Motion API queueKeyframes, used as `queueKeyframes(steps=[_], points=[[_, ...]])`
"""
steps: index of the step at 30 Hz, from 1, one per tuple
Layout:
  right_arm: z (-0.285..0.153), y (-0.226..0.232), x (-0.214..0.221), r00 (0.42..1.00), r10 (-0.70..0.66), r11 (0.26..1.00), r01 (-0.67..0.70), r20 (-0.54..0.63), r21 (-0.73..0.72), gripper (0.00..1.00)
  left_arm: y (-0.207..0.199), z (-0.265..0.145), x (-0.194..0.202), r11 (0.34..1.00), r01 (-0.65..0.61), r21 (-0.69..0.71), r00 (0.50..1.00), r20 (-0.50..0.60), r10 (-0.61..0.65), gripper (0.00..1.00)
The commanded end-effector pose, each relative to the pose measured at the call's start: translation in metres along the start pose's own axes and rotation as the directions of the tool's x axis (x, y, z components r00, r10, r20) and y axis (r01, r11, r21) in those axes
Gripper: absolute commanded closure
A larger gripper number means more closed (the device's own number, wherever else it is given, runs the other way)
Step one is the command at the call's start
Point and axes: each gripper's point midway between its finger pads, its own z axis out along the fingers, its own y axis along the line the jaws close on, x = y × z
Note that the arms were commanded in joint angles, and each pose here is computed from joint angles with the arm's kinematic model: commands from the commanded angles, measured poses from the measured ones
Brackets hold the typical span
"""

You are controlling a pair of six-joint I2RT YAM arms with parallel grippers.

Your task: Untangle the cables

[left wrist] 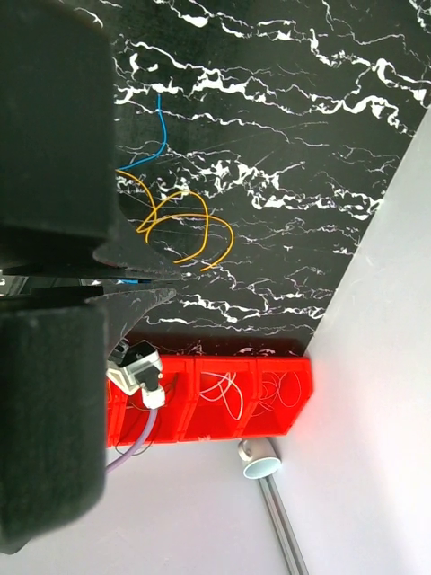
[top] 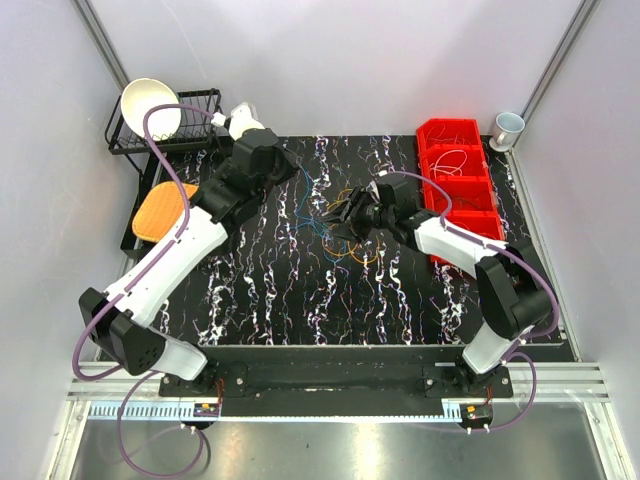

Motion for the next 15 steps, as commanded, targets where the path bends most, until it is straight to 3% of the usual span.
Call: queueKeyframes(steps=[1,15], points=[[-0.01,0.01,0.002,0.999,-0.039,0.999,0.04,0.025,-0.018,0.44,-0.006,-0.013,-0.019,0.999,0.035,0.031,0.998,0.046,-0.036,1.0],[-0.016,-0.002,-0.012,0.99,-0.101,0.993,0.094,0.101,0.072,0.43,-0.004,-0.018,-0.021,0.999,0.023,0.032,0.998,0.052,-0.025,1.0]])
